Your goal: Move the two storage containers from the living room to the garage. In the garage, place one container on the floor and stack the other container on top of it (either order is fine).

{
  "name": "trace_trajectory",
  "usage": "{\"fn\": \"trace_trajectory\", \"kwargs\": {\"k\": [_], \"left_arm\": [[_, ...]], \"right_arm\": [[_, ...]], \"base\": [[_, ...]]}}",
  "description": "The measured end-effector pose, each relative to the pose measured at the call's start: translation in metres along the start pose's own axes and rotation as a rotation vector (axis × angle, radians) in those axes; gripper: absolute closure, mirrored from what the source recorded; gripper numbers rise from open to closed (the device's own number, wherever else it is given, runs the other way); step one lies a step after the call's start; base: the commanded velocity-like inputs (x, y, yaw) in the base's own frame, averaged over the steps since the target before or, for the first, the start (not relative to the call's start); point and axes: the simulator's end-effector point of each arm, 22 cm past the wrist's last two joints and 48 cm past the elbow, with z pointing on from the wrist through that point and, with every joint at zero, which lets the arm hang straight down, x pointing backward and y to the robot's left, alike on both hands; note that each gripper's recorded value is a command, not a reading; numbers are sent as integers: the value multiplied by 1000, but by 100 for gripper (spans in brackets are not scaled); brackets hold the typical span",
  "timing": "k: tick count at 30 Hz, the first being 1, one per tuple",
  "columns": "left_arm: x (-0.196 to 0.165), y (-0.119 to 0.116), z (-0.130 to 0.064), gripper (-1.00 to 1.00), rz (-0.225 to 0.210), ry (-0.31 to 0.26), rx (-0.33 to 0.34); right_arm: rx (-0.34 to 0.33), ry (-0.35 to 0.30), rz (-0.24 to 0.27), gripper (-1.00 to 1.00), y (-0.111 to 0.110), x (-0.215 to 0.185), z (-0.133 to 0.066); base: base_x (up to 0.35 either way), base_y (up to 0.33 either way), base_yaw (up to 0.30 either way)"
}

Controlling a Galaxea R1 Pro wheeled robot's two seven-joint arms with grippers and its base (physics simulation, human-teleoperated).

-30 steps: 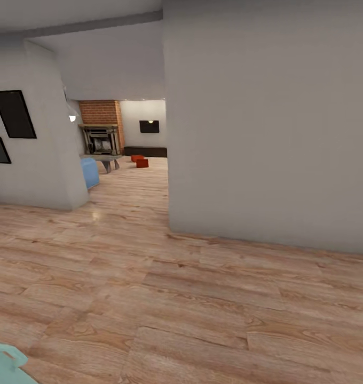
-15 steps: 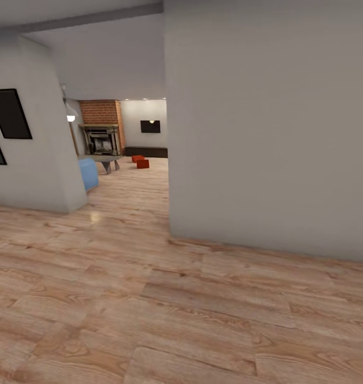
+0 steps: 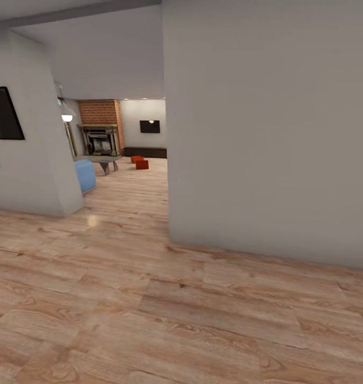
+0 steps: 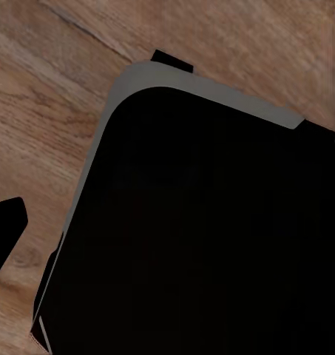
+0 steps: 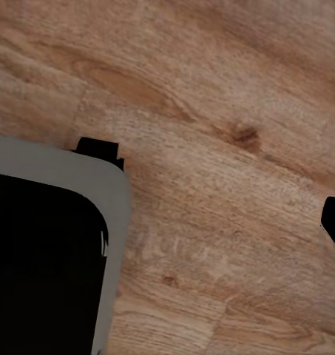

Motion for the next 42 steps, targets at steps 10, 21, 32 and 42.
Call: {"fn": "trace_trajectory", "kwargs": {"k": [10, 21, 32, 42], "left_arm": [[0, 0, 0, -100, 0, 0, 0], [0, 0, 0, -100, 0, 0, 0], [0, 0, 0, -100, 0, 0, 0], [1, 0, 0, -100, 0, 1, 0]], "right_arm": [[0, 2, 6, -100, 0, 0, 0], [-9, 4, 5, -100, 6, 0, 0], [-2, 0, 6, -100, 1, 0, 0], [0, -1, 8, -100, 1, 0, 0]], "base": [[324, 0, 0], [324, 0, 1], [324, 0, 209], [324, 0, 268]]}}
